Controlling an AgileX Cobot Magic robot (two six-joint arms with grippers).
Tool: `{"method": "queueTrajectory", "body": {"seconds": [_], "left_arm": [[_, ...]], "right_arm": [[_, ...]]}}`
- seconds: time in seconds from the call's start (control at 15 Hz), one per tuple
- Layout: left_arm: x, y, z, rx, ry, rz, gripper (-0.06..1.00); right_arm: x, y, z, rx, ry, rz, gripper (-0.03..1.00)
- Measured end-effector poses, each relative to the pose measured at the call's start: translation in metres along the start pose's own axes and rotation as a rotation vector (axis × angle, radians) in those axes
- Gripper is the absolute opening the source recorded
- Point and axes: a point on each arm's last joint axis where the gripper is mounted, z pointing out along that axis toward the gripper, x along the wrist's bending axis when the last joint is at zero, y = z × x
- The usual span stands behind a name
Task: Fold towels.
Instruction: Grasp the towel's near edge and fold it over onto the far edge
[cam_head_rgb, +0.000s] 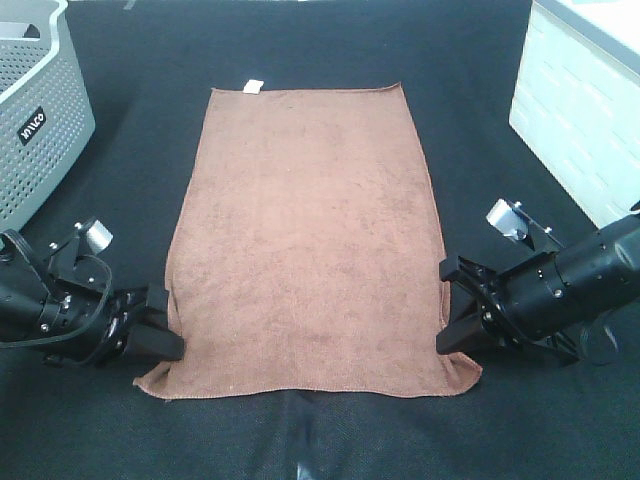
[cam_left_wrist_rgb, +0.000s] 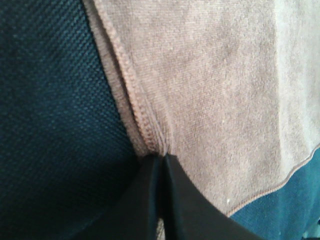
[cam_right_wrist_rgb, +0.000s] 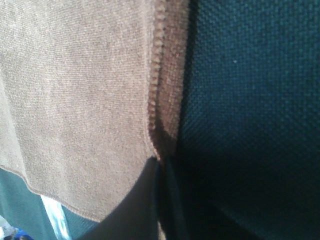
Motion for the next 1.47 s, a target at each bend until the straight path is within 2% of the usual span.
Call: {"method": "queueTrajectory", "body": {"seconds": [0.2, 0.4, 0.73, 0.93, 1.13, 1.27, 1.33, 1.47], "left_arm": [[-0.007, -0.001, -0.012, 0.012, 0.010, 0.046, 0.01], [-0.015, -0.016, -0.033, -0.010, 0.025, 0.071, 0.01], [-0.020, -0.074, -0.066, -0.012, 0.025, 0.067, 0.01], [-0.024, -0.092, -0.080, -0.044, 0.016, 0.073, 0.01], [-0.029, -0.085, -0.084, -0.077, 0.005, 0.066, 0.01], [-0.040, -0.057, -0.089, -0.156, 0.001, 0.102, 0.01], [-0.040, -0.057, -0.089, -0.156, 0.001, 0.102, 0.01], [-0.049, -0.029, -0.092, -0.199, -0.001, 0.131, 0.01]], "right_arm": [[0.012, -0.003, -0.020, -0.017, -0.022, -0.051, 0.00], [0.019, -0.017, -0.035, 0.027, -0.039, -0.054, 0.00], [0.018, -0.078, -0.050, 0.082, -0.010, -0.038, 0.00], [0.016, -0.102, -0.054, 0.086, 0.008, -0.018, 0.00], [0.022, -0.094, -0.059, 0.046, 0.018, -0.044, 0.00], [0.039, -0.063, -0.072, -0.055, 0.030, -0.079, 0.00], [0.039, -0.063, -0.072, -0.055, 0.030, -0.079, 0.00], [0.055, -0.031, -0.083, -0.116, 0.038, -0.107, 0.00]]}}
